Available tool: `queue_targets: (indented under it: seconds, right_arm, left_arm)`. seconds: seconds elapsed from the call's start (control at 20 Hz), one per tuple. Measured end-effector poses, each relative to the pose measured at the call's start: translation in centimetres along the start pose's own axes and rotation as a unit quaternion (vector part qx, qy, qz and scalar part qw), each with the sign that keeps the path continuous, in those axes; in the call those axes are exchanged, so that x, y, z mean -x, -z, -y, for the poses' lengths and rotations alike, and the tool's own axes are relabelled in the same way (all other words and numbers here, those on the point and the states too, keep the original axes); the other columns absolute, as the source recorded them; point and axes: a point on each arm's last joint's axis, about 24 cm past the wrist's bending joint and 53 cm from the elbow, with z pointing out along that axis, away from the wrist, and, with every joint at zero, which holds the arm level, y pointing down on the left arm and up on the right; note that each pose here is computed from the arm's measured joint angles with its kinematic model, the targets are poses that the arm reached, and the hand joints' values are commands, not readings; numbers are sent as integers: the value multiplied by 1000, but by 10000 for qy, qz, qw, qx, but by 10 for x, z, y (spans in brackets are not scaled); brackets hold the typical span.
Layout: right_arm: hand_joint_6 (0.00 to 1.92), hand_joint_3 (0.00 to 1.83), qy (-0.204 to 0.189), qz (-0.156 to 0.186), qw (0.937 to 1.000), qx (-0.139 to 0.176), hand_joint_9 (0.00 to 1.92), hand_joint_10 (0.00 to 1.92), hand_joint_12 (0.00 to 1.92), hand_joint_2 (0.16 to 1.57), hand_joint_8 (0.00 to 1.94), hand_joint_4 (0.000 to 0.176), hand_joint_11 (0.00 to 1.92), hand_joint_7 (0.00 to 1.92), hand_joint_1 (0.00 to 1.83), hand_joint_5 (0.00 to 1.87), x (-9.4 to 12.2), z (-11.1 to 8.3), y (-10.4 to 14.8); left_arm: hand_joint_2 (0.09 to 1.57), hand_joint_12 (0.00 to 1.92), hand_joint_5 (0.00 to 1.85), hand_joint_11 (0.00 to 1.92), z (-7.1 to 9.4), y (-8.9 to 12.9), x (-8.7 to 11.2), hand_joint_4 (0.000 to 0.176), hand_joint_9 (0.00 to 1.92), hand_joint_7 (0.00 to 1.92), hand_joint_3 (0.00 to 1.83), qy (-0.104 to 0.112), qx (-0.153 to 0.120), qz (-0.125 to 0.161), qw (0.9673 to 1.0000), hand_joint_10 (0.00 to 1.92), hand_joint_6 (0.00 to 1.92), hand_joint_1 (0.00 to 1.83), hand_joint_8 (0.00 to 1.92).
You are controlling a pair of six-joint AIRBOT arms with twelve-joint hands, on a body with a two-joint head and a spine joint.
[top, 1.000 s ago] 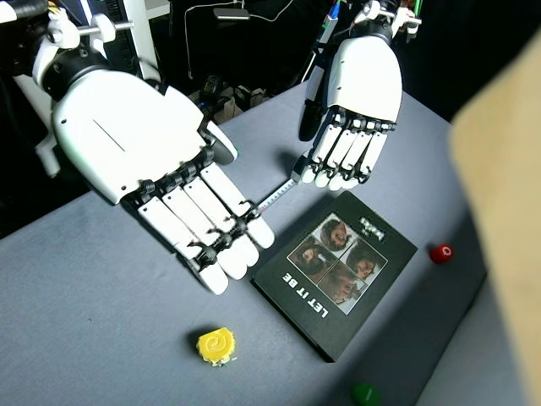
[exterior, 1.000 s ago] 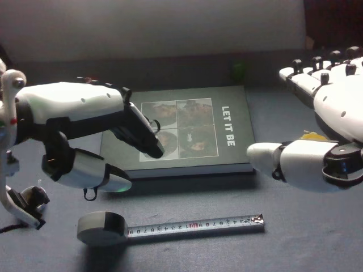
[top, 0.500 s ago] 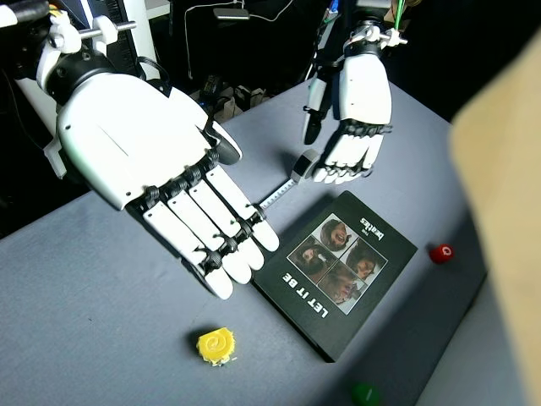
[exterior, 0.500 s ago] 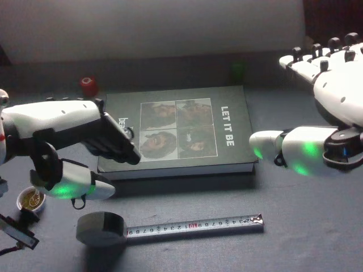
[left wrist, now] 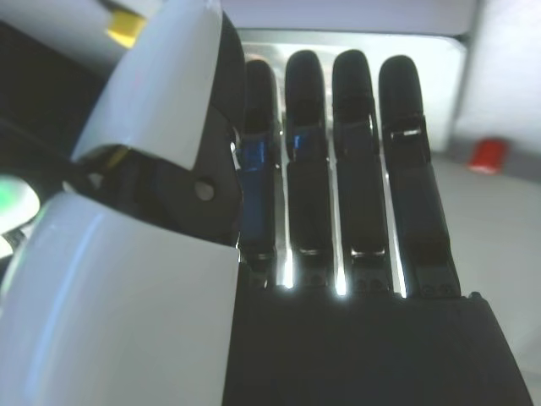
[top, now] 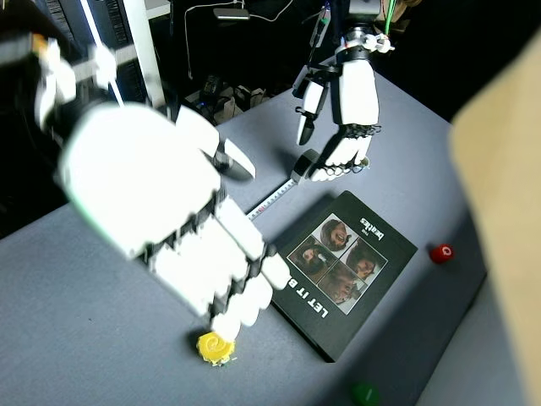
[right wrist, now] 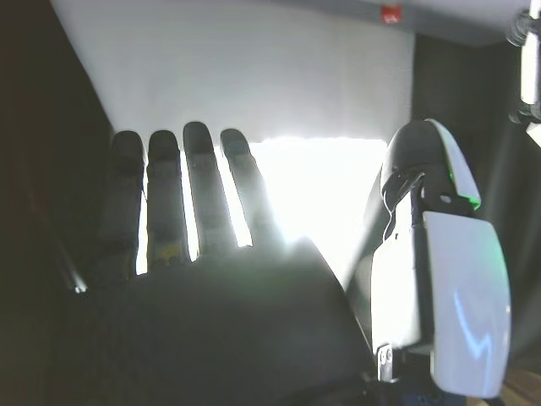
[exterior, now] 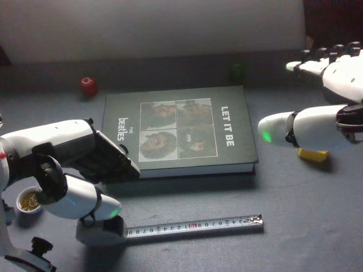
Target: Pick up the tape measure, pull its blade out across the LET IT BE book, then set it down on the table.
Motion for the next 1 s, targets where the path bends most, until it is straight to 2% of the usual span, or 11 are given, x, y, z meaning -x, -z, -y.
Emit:
queue_targets:
  seconds: [0.15, 0.25, 0.35, 0.45, 0.6, 0.75, 0.85, 1.0]
  right_arm:
    - [3, 0, 76, -346, 9963, 789, 67, 5, 364, 1081, 4, 0, 0, 107, 36, 41, -3, -17, -9]
    - [11, 0, 26, -541, 9924, 1103, 68, 5, 369, 1082, 2, 0, 0, 106, 33, 63, -4, -20, -11]
    - [10, 0, 125, -624, 9898, 1271, 66, 3, 367, 1082, 1, 0, 0, 104, 33, 61, -3, -17, -12]
    - [10, 0, 346, -768, 9846, 1535, 69, 4, 367, 1082, 2, 0, 0, 106, 33, 64, -9, -17, -4]
    - [7, 0, 429, -971, 9787, 1759, 73, 4, 386, 1082, 3, 0, 0, 115, 34, 68, -19, -19, 3]
    - [6, 0, 711, -1047, 9748, 1834, 73, 3, 388, 1082, 3, 0, 0, 116, 34, 68, -25, -14, 3]
    - [6, 0, 733, -1149, 9681, 2103, 73, 3, 390, 1082, 2, 0, 0, 115, 34, 68, -22, -16, 8]
    - [5, 0, 712, -1261, 9622, 2305, 74, 3, 389, 1082, 4, 0, 0, 119, 33, 69, -25, -23, 14]
  left_arm:
    - [1045, 637, 798, 456, -6, -2, -5, 0, 682, 733, 0, 60, 94, -43, 9999, 3, 2, 1199, 3]
    - [1045, 637, 798, 458, -16, -3, -2, 0, 683, 733, 0, 78, 219, 16, 9997, 2, 1, 1199, 3]
    - [1045, 637, 794, 458, -23, -5, 3, 0, 678, 722, 0, 188, 271, 127, 9994, 0, 0, 1201, 0]
    - [1047, 636, 785, 456, -33, -6, 6, 0, 677, 723, 0, 479, 373, 244, 9979, 0, 0, 1209, 1]
    - [1046, 639, 819, 468, -31, -6, 12, 0, 676, 745, 0, 554, 339, 375, 9972, 0, 13, 1207, 9]
    - [1046, 635, 822, 462, -34, -8, 12, 0, 681, 756, 0, 860, 397, 448, 9945, 2, 11, 1198, 10]
    - [1047, 635, 824, 464, -33, -8, 15, 0, 685, 758, 0, 1020, 356, 526, 9927, 3, 9, 1197, 9]
    - [1043, 633, 840, 461, -34, -7, 19, 0, 690, 763, 0, 1230, 320, 629, 9899, 4, 13, 1196, 8]
